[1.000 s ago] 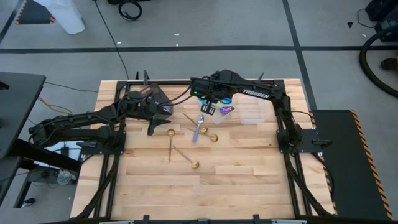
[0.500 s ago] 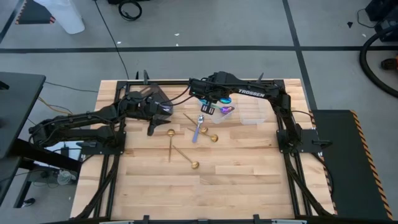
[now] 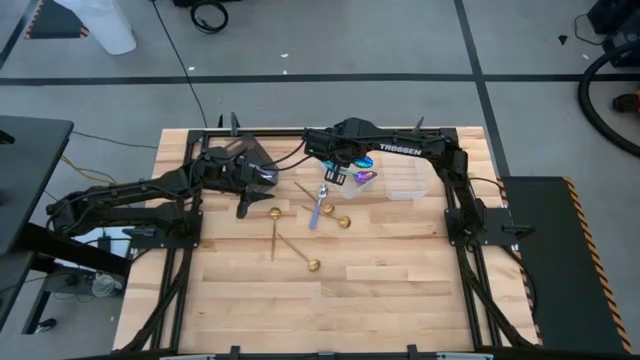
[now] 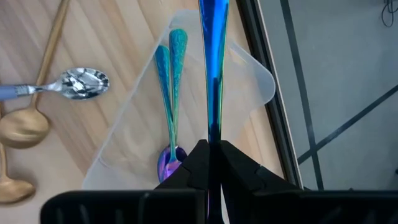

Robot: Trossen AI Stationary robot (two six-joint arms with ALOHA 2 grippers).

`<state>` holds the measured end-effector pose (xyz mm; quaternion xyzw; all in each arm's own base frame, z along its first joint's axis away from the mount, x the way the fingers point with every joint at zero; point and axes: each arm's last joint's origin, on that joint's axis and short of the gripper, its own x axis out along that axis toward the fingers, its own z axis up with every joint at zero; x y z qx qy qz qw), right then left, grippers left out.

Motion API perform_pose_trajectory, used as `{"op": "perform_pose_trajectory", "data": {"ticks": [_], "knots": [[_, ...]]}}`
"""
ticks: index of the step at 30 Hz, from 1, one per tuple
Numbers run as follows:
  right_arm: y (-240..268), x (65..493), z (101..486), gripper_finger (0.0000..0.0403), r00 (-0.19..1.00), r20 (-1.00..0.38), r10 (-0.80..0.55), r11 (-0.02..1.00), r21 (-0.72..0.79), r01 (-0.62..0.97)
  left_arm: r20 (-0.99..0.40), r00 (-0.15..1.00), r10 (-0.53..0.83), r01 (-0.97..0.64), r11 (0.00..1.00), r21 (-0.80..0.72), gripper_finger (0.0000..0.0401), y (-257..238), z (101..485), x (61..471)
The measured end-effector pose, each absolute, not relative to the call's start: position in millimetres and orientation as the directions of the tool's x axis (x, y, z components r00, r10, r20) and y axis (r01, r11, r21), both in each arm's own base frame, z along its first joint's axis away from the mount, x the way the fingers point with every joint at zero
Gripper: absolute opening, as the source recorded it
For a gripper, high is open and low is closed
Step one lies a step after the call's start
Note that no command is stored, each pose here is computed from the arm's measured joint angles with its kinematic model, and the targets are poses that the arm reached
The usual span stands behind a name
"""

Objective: Sort silverware by color (type)
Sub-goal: Put the blue spoon into the left transparent bin

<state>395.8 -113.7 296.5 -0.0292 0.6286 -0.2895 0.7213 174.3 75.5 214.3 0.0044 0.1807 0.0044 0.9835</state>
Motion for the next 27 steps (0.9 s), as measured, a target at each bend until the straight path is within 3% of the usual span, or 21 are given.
{"op": "perform_pose_trajectory", "data": {"ticks": [27], "knots": [[-133.7, 390.4, 240.0, 0.0032, -0.02, -0.914, -0.404, 0.842, -0.38, 0.383, -0.36, 0.933, 0.009, -0.008, 1.0, 0.006, 0.0173, 75.4, 213.9, 174.1]]}}
